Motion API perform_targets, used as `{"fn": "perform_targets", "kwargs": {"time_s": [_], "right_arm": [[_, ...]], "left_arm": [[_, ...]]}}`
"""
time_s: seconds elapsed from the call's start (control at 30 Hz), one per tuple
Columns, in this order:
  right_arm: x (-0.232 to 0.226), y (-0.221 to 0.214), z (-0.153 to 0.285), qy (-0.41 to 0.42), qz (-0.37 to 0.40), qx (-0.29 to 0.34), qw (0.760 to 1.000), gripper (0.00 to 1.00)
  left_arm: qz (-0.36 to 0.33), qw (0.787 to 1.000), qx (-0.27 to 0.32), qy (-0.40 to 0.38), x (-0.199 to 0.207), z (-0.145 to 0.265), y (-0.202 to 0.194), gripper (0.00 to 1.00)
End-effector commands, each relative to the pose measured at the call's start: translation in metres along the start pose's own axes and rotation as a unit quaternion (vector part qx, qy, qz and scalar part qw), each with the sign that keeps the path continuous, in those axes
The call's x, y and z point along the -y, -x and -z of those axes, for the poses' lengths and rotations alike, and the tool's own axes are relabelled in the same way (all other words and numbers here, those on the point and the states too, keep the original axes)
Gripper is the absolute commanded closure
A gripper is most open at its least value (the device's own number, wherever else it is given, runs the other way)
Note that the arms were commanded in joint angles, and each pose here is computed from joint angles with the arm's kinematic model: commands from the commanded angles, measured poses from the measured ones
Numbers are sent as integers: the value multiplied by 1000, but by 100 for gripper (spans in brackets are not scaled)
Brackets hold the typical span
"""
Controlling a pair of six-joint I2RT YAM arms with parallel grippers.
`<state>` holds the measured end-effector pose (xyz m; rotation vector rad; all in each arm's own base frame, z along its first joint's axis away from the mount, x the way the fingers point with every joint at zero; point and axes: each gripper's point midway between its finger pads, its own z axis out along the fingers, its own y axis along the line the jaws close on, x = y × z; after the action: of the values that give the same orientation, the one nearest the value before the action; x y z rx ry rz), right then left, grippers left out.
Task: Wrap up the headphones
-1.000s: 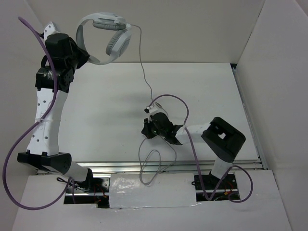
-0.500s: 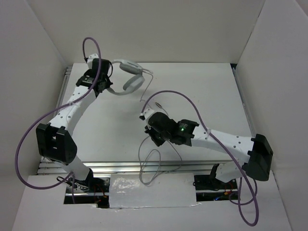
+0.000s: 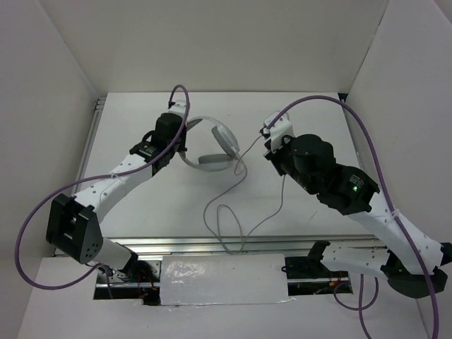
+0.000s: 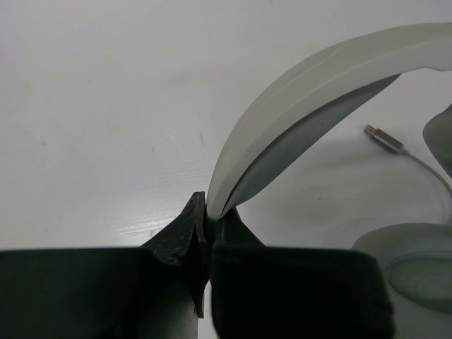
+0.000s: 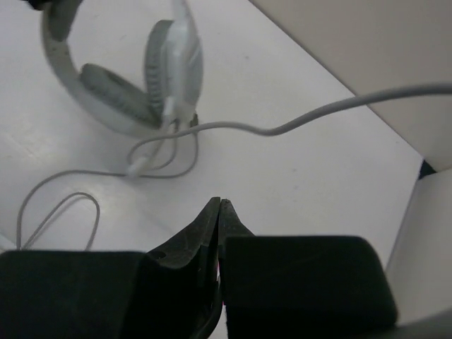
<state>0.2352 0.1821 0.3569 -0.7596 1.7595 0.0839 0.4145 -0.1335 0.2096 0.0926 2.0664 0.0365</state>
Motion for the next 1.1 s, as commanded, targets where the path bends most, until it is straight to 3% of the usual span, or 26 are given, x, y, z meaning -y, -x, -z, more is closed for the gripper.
{"fn": "perform_targets", "kwargs": {"time_s": [0.0, 0.17, 0.53, 0.83, 1.07], "right_arm": [[24, 11, -1, -29, 35, 14, 999, 100], [45, 18, -7, -45, 58, 24, 997, 100], [56, 92, -26, -39, 115, 148, 982, 100], [88, 136, -46, -48, 63, 223, 972, 100], [114, 129, -85, -51, 18, 205, 977, 100]], "left_arm": [[-21, 986, 133, -94, 26, 30, 64, 100], [-72, 963, 159, -204, 59, 58, 63, 100], [-123, 933, 151, -302, 110, 77, 53, 100], [-150, 915, 147, -344, 137, 92, 44, 100], [-162, 892, 158, -391, 153, 113, 45, 100]]}}
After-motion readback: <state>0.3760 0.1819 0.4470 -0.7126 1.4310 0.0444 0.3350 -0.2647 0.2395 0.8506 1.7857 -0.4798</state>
